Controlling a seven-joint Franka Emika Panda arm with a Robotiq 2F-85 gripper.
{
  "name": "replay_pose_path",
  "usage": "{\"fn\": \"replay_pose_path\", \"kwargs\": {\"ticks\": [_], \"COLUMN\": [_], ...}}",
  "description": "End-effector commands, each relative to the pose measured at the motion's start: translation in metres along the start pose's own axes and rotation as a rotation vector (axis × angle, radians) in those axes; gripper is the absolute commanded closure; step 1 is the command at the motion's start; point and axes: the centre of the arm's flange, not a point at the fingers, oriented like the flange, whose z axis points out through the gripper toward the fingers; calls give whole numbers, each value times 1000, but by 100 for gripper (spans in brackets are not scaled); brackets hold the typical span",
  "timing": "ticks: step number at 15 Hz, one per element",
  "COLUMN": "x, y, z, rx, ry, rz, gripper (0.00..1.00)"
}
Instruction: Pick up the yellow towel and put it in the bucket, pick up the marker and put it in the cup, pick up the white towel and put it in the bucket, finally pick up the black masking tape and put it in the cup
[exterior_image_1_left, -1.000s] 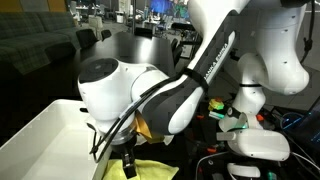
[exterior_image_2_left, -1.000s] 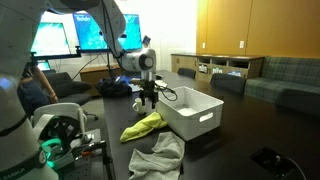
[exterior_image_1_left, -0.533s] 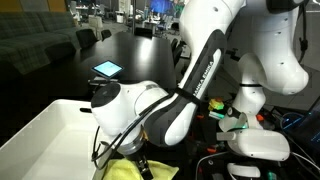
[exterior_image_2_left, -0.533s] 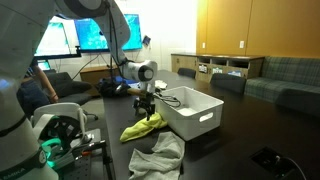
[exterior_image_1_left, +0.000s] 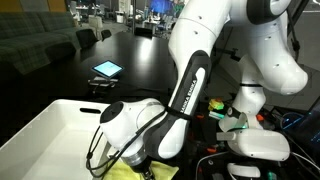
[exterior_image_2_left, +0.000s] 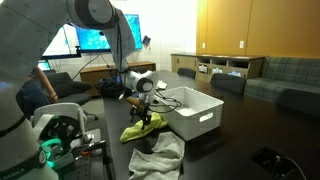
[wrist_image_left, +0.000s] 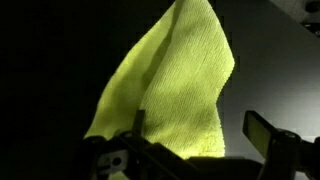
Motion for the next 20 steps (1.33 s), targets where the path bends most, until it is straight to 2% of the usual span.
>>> {"fn": "replay_pose_path", "kwargs": {"ticks": [1,3,4,5,8,14,16,20], "x": [-2,-3,-2,-3,-11,-52,-64,-97], "y": [7,12,15,17,20,21,26,28], "z": [23,30,32,32,22,-29,-46,-90], "rx": [38,34,29,24,8,-105,-140,-215], "ry": [41,65,76,82,94,145,153,182], "rz": [37,69,79,85,89,131,153,148], "gripper": [0,0,7,26,48,95,100,97]}}
